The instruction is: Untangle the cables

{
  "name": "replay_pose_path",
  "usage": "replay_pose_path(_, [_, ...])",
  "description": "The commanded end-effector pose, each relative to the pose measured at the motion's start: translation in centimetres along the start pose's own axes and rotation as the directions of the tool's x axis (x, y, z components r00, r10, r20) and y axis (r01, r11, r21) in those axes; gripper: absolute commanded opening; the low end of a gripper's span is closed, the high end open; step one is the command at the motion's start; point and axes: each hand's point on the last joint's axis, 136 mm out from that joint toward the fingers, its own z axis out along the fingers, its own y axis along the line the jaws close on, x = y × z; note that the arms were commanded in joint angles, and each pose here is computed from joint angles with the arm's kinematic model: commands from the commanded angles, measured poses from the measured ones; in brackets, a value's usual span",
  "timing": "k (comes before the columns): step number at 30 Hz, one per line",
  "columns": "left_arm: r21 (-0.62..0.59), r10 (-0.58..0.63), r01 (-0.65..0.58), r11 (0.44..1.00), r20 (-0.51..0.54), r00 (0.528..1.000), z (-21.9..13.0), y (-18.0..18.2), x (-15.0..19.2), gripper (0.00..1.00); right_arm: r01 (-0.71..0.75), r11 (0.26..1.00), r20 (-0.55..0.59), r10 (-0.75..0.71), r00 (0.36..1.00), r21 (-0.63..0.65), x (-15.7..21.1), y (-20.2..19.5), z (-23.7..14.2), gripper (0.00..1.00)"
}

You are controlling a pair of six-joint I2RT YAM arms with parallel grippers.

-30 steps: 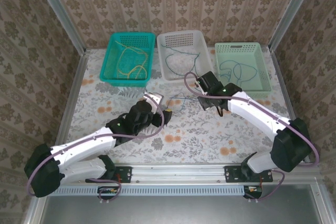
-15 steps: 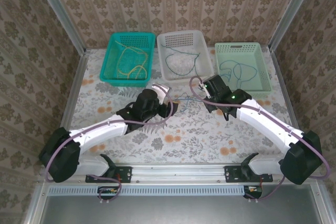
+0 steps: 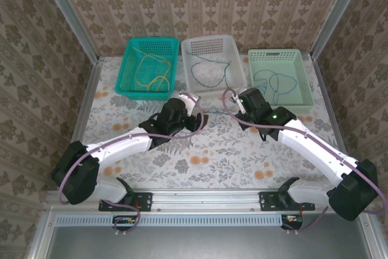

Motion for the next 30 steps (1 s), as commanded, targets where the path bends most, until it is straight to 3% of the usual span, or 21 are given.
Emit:
replay_pose_path(1, [0.036,0.017,-0.018,0.999,0.016,1.0,0.2,-0.8,-1.4,0.69,0.013,1.0,0.038,-0.012,0.999,-0.02,-0.5,0.4,-0.4,0.0])
replay_pose_path(12, [0.077,0.033,-0.036,0.996,0.048,0.998,0.3,-1.7,-1.8,0.66,0.017,1.0,0.052,-0.016,0.999,-0.026,-0.7,0.6,-0.5,0.0])
replay_pose_path(17, [0.13,0.074,-0.081,0.988,0.053,0.996,0.1,-2.9,-1.8,0.58,0.019,0.998,0.061,-0.016,0.998,-0.054,-0.8,1.1,-0.6,0.0])
replay_pose_path(20, [0.133,0.106,-0.112,0.985,0.051,0.993,0.3,-3.4,-1.7,0.62,0.031,0.998,0.054,-0.028,0.998,-0.062,-0.9,1.3,-0.4,0.0])
replay_pose_path(26, [0.019,0.182,-0.182,0.983,0.027,0.983,-0.2,-2.9,-1.3,0.66,0.054,0.999,-0.002,-0.054,0.999,0.005,-0.3,0.3,0.2,0.0])
replay_pose_path(30, [-0.115,0.191,-0.188,0.975,0.012,0.982,-1.6,-0.5,-0.6,0.77,0.067,0.997,-0.039,-0.066,0.997,0.035,0.0,-0.1,0.6,0.0])
